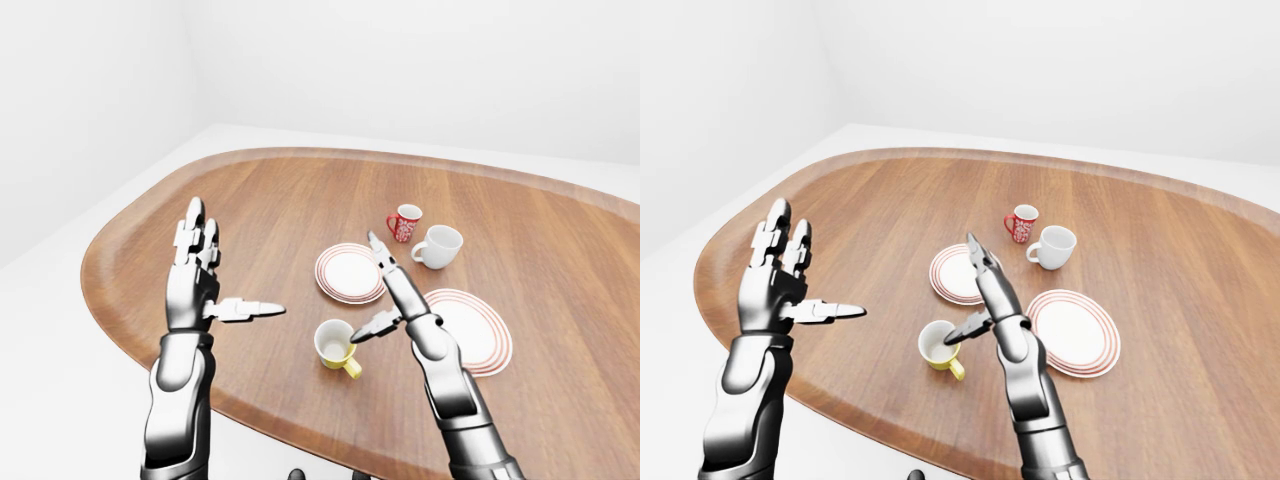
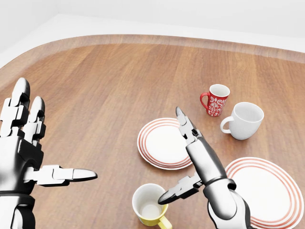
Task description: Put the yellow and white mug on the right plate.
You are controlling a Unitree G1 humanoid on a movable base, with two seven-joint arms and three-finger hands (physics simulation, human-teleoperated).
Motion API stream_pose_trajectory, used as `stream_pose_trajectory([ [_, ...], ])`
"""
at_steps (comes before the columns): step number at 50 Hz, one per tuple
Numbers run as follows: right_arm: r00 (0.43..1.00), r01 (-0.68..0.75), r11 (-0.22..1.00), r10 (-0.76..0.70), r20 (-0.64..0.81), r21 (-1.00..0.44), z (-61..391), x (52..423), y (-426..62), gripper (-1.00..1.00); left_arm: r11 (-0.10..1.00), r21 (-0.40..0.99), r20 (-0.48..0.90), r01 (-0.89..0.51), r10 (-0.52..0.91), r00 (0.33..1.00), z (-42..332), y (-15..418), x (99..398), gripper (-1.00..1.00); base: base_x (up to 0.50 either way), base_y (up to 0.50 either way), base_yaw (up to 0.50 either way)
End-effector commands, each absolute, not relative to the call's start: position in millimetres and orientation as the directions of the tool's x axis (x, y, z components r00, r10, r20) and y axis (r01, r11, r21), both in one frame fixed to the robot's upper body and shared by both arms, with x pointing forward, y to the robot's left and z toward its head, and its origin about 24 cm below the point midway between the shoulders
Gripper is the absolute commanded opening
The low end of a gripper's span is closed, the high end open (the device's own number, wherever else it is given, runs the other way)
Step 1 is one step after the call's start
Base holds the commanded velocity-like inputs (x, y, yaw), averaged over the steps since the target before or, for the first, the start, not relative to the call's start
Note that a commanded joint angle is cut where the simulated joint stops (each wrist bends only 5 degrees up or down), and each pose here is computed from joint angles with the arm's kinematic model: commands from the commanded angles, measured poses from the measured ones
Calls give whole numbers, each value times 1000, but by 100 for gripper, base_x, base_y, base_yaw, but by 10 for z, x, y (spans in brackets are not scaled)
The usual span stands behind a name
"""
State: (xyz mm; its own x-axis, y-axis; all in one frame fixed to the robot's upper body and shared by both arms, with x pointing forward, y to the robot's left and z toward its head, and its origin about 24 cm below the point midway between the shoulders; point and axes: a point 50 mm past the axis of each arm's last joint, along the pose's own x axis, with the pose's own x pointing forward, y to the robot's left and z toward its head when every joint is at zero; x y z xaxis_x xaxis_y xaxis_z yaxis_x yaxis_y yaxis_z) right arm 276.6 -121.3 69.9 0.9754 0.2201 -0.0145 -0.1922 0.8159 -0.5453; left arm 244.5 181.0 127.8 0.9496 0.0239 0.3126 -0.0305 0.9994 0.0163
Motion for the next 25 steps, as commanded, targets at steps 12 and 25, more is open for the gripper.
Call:
stream_pose_trajectory([
  [12,973,-232,777,199,-120,-586,401,2750,-1124,100,999,14,332,-39,32,943,1326,1837,2444,100,0,0,0],
  [25,967,-255,764,189,-172,-593,222,2802,-1089,100,999,13,343,-37,31,939,1351,1834,2431,100,0,0,0],
])
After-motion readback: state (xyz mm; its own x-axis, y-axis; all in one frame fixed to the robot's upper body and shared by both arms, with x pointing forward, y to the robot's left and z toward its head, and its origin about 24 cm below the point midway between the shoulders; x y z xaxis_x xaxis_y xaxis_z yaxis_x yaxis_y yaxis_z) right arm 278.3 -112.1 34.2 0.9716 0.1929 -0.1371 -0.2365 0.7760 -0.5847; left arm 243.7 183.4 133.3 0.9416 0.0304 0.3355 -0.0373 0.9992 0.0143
